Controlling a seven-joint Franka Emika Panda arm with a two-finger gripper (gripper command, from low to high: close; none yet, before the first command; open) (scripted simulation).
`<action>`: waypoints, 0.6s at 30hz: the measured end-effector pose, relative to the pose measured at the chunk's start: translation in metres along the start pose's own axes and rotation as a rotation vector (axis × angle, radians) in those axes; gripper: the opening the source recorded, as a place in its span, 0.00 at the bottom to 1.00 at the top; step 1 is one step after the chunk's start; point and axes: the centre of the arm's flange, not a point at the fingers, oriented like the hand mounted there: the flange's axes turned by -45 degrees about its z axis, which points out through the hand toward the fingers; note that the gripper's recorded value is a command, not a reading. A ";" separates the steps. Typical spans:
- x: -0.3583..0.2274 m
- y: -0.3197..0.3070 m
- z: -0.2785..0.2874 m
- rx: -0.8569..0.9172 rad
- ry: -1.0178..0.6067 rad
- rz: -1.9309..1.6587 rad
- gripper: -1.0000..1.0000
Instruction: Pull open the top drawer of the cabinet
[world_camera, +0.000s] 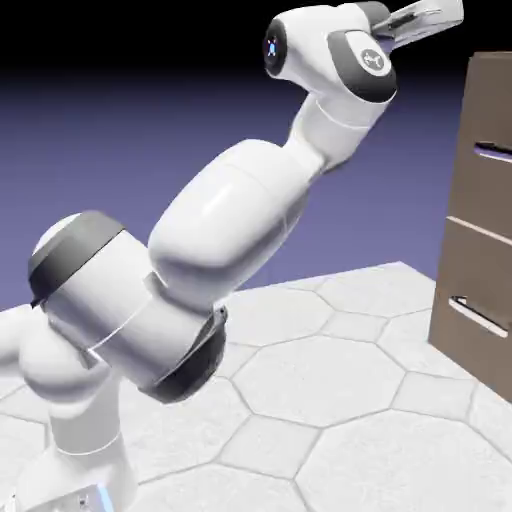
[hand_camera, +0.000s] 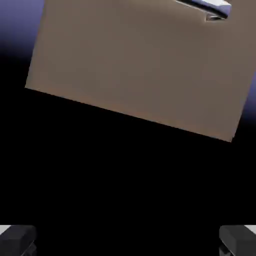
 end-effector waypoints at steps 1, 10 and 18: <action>0.008 0.001 0.009 0.007 0.005 -0.052 0.50; 0.084 0.034 0.097 0.041 0.082 -0.541 0.50; 0.160 0.104 0.172 0.017 0.167 -1.022 0.50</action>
